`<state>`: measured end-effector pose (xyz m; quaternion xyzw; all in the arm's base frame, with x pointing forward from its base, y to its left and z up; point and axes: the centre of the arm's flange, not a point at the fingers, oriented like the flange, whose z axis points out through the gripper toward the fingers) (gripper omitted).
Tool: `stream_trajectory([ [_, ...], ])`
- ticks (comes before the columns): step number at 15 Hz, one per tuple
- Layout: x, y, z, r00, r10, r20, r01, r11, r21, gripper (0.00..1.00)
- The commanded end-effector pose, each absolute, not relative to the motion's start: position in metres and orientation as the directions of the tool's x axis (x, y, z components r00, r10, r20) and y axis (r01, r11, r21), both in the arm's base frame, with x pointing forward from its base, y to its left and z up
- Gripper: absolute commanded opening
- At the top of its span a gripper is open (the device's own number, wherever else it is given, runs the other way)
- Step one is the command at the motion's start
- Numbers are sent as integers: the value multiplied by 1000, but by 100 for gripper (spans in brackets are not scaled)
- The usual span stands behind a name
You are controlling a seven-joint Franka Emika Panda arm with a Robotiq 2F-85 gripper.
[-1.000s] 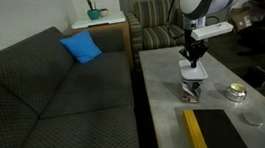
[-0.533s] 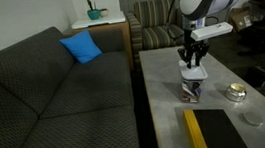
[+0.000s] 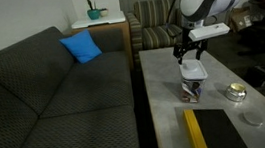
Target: Remove the white lid from the clear container
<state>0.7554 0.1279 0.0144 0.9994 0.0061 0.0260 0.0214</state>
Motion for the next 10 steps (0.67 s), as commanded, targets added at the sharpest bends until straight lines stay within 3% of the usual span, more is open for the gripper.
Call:
stream_trajectory([
  [1,751,119,6,997,-11,72,-12,-1000,11,100],
  [10,749,117,-20,999,-20,28,-20,-1000,7,100],
])
